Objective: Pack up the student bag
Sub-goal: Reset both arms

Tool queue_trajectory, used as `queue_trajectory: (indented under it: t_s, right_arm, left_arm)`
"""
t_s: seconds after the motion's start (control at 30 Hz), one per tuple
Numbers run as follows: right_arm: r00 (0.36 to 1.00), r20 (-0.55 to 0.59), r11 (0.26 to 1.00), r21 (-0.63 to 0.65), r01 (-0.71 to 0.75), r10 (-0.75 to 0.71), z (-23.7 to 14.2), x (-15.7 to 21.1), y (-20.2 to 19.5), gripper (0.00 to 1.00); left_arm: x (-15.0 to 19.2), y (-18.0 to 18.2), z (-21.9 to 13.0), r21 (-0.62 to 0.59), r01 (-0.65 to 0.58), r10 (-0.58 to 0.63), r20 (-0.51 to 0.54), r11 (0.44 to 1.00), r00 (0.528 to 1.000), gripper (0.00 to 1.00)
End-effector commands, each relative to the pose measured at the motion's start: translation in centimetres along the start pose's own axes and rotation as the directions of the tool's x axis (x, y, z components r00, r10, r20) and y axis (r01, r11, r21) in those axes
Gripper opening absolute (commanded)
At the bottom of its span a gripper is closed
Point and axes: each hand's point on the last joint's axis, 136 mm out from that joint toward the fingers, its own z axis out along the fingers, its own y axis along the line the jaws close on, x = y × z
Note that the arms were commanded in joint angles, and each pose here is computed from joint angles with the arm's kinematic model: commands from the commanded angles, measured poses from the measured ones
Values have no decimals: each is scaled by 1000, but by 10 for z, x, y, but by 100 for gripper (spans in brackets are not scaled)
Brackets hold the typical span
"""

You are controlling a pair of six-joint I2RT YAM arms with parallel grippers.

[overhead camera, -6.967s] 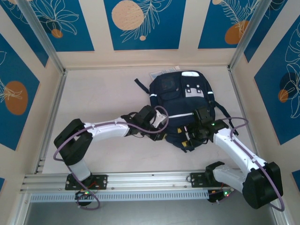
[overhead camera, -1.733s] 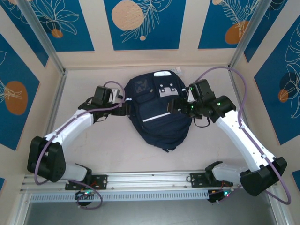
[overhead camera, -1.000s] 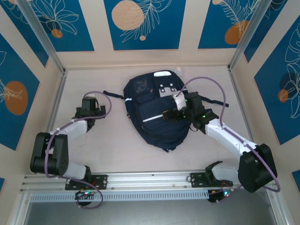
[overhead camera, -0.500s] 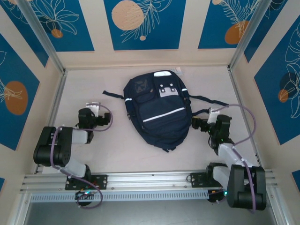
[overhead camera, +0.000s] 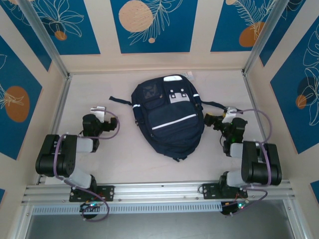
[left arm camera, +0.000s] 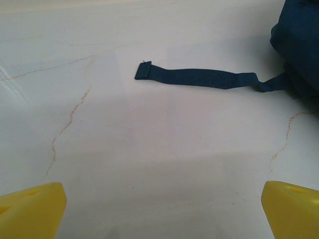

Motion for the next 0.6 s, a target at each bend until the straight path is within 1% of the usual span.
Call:
queue_trajectory:
  t_s: [0.0, 0.07, 0.1, 0.13, 0.2, 0.57]
  right_arm:
    - [994, 66, 994, -58, 96, -92, 11, -7, 15, 99]
    - [996, -44, 996, -47, 80, -82, 24, -3, 12, 99]
    - [994, -55, 995, -10, 97, -97, 34, -5, 11, 99]
    - [990, -69, 992, 35, 124, -121, 35, -4, 10, 99]
    - [989, -67, 988, 77, 136, -131, 37, -4, 7, 99]
    - [988, -65, 988, 66, 141, -137, 36, -4, 9, 99]
  left_arm:
    - [-17, -3, 2, 12, -22, 21, 53, 1000, 998, 100]
    - [-16, -1, 3, 5, -20, 20, 50, 1000, 999, 100]
    - [-16, -1, 3, 3, -18, 18, 49, 1000, 999, 100]
    - [-16, -1, 3, 4, -18, 18, 46, 1000, 999, 100]
    - [-16, -1, 3, -1, -16, 17, 43, 1000, 999, 100]
    - [-16, -1, 1, -4, -18, 18, 47, 1000, 999, 100]
